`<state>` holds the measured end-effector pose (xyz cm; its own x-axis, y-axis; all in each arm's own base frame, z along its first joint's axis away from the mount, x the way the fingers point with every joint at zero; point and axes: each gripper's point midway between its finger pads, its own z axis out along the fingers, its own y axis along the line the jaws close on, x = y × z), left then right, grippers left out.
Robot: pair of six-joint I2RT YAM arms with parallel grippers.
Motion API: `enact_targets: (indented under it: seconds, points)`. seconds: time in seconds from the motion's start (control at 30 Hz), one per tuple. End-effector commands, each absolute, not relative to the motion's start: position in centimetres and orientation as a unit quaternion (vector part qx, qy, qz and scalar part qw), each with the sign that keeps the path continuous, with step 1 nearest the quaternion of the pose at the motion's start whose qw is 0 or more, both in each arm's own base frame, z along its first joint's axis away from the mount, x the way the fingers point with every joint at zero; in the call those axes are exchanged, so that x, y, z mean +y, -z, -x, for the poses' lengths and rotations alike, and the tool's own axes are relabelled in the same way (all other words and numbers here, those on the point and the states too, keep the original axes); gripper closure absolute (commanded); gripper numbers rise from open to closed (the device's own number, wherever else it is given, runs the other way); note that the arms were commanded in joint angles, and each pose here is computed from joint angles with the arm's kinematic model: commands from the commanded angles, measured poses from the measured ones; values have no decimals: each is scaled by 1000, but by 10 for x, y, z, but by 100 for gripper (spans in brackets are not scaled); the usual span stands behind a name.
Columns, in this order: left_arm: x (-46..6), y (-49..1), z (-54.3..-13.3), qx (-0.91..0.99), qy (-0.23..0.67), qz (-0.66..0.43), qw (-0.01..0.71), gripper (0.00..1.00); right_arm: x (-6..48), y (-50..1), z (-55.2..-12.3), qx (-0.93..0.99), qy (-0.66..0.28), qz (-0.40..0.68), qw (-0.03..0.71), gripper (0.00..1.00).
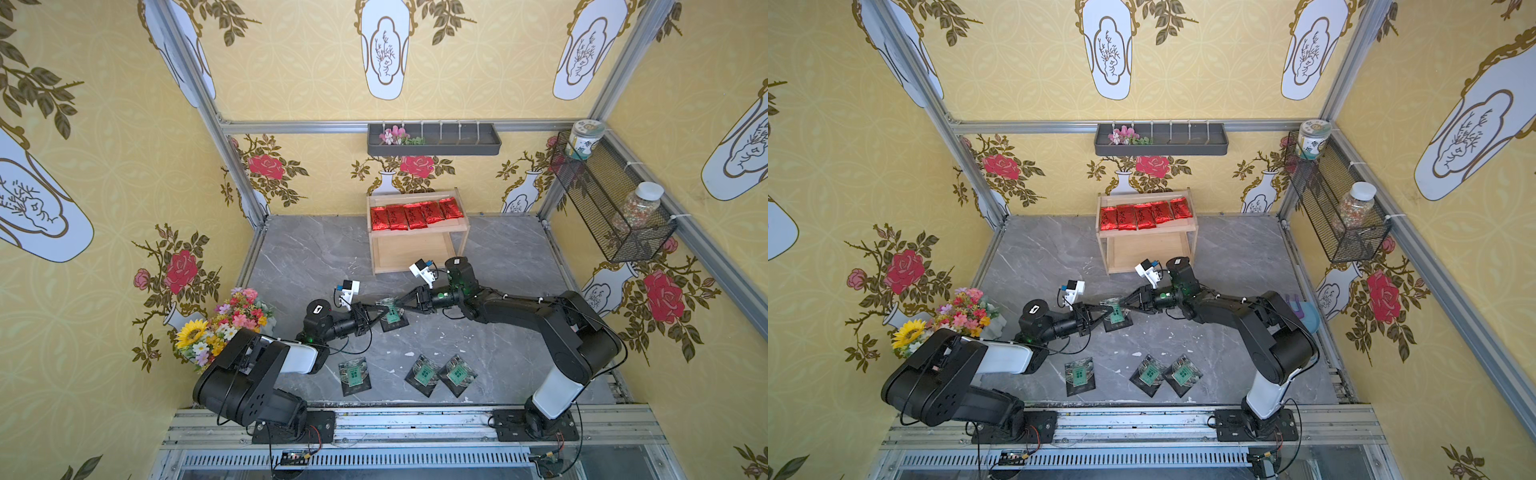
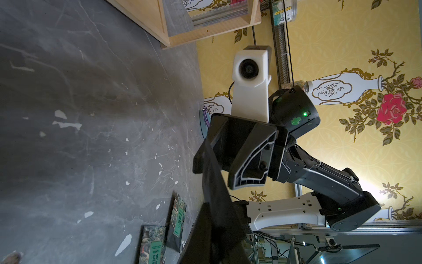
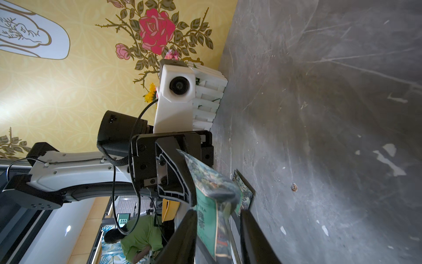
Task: Place the tea bags on the shelf by color
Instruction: Place the tea bag on the shelf.
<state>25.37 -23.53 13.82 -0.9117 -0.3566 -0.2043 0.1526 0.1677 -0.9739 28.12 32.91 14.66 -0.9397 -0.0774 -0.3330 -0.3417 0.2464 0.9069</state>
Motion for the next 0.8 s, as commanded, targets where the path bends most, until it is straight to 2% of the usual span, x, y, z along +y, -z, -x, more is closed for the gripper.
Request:
enact_targets:
  seconds: [0.0, 0.17, 0.37, 0.67, 0.77]
  points:
    - [-228, -142, -265, 727, 639, 98, 231, 95, 325, -161, -305, 771, -614, 35, 167, 54]
    - [-220, -161, -282, 673, 675, 147, 265, 96, 321, -159, -306, 718, -660, -132, 179, 40]
    - [-230, -175, -288, 649, 695, 145, 272, 96, 341, -153, -291, 668, -709, -170, 150, 38]
    - [-227, -178, -286, 646, 690, 145, 292, 95, 336, -170, -289, 655, -715, -168, 179, 44]
    - [-228, -178, -288, 646, 689, 143, 295, 95, 339, -170, -289, 654, -717, -168, 174, 50]
